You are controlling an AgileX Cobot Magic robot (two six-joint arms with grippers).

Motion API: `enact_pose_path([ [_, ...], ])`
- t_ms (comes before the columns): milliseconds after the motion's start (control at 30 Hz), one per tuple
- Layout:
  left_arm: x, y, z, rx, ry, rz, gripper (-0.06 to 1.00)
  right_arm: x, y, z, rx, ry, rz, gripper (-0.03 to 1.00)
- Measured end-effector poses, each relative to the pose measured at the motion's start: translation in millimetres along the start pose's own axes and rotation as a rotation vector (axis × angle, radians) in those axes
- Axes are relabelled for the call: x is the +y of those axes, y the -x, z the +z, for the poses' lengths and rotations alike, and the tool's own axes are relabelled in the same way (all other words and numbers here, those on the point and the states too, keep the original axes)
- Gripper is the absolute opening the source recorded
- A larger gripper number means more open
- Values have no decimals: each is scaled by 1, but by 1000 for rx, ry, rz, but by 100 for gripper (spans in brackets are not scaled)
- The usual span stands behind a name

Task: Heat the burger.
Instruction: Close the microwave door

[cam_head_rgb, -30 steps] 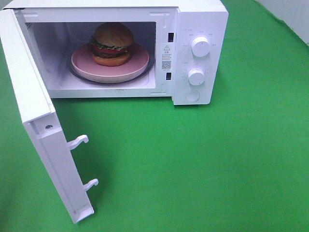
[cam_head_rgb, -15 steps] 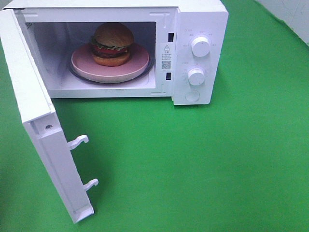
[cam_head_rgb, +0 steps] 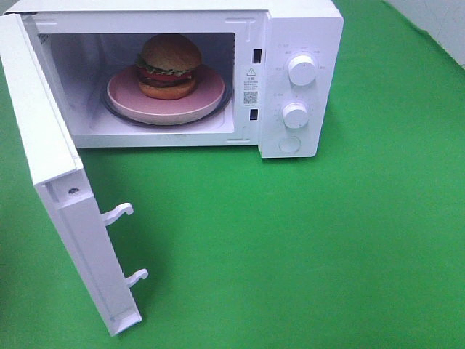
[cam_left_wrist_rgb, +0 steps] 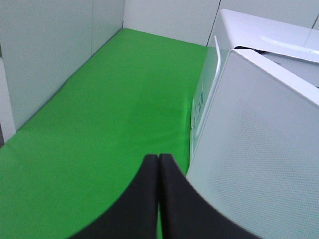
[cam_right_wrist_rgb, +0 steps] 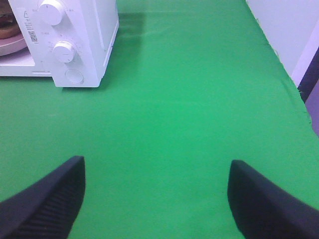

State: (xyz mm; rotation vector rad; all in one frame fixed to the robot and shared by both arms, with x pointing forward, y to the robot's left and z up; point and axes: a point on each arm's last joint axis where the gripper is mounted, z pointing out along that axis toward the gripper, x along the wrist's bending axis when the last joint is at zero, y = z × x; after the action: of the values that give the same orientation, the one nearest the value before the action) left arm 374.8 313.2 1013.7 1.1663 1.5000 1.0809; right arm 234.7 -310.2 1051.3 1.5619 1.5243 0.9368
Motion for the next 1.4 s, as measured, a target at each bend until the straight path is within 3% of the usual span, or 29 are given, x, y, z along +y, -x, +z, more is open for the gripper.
enact_pose_path([
  [200,1,1,13,-10,35,36,0,0,0,0,0,0,0,76],
  [333,-1,6,22,-60,59,44,0,0,0,0,0,0,0,76],
  [467,-11,14,34,-161,32,88,0,0,0,0,0,0,0,76],
  [667,-25,21,48,-245,-30,126,0,0,0,0,0,0,0,76],
  [1167,-45,28,69,-339,-59,107,0,0,0,0,0,0,0,76],
  [1233,-51,38,73,-389,-88,120,0,0,0,0,0,0,0,76],
  [1400,-58,46,76,-416,-116,129,0,0,0,0,0,0,0,76],
])
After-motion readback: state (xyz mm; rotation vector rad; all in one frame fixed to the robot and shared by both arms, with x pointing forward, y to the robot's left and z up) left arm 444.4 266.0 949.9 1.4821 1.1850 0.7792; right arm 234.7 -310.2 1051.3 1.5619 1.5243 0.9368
